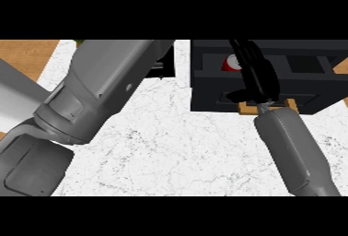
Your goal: Pick up the can, place it into the drawer and close the drawer
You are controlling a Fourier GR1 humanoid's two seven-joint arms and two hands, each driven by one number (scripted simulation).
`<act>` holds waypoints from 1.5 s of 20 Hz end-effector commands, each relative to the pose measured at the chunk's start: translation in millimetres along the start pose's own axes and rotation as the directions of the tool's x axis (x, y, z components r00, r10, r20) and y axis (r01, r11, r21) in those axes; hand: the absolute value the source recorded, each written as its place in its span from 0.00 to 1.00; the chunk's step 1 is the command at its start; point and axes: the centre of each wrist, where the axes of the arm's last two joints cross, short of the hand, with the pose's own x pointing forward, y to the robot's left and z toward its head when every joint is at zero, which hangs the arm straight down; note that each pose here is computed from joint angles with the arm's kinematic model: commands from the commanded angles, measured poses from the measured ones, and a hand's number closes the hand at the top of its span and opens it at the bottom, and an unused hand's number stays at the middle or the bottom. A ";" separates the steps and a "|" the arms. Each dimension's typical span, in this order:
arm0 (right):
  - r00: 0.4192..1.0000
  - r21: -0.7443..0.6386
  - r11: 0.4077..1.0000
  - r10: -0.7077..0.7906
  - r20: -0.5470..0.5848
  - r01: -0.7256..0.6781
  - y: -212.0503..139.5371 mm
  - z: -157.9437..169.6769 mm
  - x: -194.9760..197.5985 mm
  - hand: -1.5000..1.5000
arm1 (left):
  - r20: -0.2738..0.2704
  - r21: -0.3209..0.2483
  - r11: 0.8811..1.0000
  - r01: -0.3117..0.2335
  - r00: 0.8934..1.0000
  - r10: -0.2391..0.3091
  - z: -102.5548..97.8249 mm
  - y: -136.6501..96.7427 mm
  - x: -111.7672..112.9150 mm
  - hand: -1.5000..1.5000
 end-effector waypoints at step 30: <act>0.997 -0.276 0.958 -0.080 0.008 0.079 -23.2 -112.3 39.3 0.00 | -0.026 0.002 1.000 0.018 0.999 -0.018 6.2 107.0 -35.4 0.00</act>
